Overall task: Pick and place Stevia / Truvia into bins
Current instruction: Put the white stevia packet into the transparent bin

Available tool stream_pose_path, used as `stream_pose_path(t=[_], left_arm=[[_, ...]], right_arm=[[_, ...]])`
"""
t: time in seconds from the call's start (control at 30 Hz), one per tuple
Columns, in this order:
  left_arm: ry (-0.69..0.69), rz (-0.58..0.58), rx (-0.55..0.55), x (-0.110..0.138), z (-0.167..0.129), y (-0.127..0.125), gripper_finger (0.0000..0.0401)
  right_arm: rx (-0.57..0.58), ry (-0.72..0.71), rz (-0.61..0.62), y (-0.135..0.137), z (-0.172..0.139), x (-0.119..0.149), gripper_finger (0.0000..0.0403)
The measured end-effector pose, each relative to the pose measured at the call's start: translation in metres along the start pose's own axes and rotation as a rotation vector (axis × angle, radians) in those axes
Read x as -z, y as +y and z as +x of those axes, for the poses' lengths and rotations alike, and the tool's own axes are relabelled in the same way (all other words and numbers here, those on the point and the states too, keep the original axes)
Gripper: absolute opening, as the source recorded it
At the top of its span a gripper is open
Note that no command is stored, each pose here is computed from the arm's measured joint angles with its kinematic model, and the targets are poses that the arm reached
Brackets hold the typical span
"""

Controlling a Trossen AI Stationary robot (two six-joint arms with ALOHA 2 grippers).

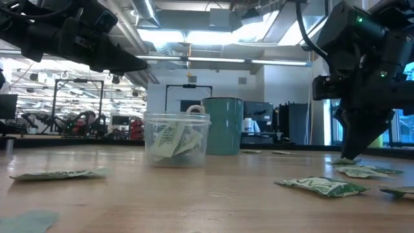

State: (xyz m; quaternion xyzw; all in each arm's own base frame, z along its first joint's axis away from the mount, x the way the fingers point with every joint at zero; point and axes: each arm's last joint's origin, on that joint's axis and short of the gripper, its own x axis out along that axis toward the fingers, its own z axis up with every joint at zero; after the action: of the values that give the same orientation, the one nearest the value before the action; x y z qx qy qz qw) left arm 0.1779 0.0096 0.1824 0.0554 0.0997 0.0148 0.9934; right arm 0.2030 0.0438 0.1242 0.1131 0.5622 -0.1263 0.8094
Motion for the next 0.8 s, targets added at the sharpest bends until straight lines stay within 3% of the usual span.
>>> stream_pose_path(t=[0.17,0.4,0.6,0.8], left_arm=[[-0.001,0.0,0.0,0.0,0.0,0.0,0.0059],[-0.002,0.0,-0.005,0.0,0.0,0.0,0.0059],[0.001,0.0,-0.022,0.0,0.0,0.001,0.0059],[0.004,0.0,-0.022,0.0,0.0,0.001,0.0059]], right_arm=[[-0.024,-0.045,-0.043,0.008,-0.01,-0.016,0.0006],[-0.144,-0.314,-0.15,0.035,-0.047,-0.071,0.0002],[-0.153,-0.47,-0.357,0.057,-0.066,-0.112,0.0002],[-0.158,-0.482,-0.539,0.082,-0.056,-0.147,0.0001]])
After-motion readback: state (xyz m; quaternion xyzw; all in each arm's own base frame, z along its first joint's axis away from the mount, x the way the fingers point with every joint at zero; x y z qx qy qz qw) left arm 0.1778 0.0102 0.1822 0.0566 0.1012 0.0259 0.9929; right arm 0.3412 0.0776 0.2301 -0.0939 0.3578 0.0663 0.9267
